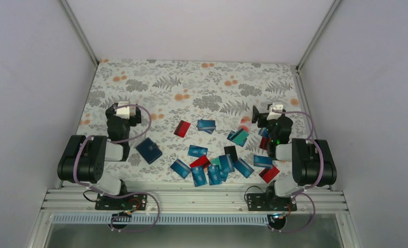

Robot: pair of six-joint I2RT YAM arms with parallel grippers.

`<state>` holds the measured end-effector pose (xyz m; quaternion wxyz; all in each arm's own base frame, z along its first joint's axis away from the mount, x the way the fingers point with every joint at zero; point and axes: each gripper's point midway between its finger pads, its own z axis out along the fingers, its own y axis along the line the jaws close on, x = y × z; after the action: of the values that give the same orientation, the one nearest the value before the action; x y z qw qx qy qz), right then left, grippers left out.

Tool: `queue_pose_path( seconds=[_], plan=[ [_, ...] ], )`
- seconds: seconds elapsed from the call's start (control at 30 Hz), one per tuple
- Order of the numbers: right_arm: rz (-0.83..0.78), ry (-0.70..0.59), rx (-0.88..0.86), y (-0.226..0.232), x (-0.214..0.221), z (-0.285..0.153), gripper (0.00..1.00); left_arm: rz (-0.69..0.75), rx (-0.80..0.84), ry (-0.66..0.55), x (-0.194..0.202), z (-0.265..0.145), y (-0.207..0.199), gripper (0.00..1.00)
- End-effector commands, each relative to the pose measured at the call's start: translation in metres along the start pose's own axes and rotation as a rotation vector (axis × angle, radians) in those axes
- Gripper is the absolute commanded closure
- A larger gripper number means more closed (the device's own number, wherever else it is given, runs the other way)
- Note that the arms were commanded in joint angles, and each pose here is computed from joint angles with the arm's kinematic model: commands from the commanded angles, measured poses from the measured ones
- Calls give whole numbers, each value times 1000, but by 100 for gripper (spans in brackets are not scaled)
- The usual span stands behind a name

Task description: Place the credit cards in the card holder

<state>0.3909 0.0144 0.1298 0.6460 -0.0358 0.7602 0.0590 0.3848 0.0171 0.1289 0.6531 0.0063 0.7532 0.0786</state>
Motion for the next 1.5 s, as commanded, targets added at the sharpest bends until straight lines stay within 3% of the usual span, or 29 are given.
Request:
queue_pose_path(
  seconds=[0.0, 0.27, 0.37, 0.5, 0.57, 0.67, 0.77, 0.83, 0.93, 1.0, 1.07, 1.13, 1.3, 1.47],
  plan=[
    [-27, -59, 11, -1, -16, 0, 0, -23, 16, -42, -14, 2, -1, 0],
    [-28, -57, 9, -1, -16, 1, 0, -25, 18, -49, -16, 1, -1, 0],
    [-26, -53, 9, -1, -16, 2, 0, -42, -40, 63, -15, 18, 8, 0],
    [-28, -29, 5, -1, -21, 9, 0, -69, -41, 33, -58, 30, 11, 0],
    [-3, 75, 27, -7, -20, 26, 0, -97, -45, 80, -73, 39, 12, 0],
    [9, 65, 77, -14, -53, 35, 0, -131, -45, 170, -102, 56, 14, 0],
    [64, 83, 158, -29, -87, 46, 0, -185, -80, 165, -138, 58, 23, 0],
    [113, 44, 176, -33, -134, 58, 0, -210, -82, 137, -166, 58, 26, 0],
    [192, 5, 163, -31, -193, 65, 0, -252, -114, 197, -190, 63, 33, 0],
    [271, -21, 154, -31, -228, 68, 0, -331, -166, 289, -187, 64, 42, 0],
    [409, 12, 210, -45, -236, 67, 0, -396, -67, 350, -181, 66, 35, 0],
    [456, 47, 139, -44, -236, 68, 0, -482, -21, 406, -171, 60, 28, 0],
    [537, 203, -71, -3, -217, 70, 0, -565, -38, 642, -123, 26, 17, 0],
    [538, 376, -271, 66, -187, 64, 1, -674, 77, 811, -76, -34, -16, 4]
  ],
)
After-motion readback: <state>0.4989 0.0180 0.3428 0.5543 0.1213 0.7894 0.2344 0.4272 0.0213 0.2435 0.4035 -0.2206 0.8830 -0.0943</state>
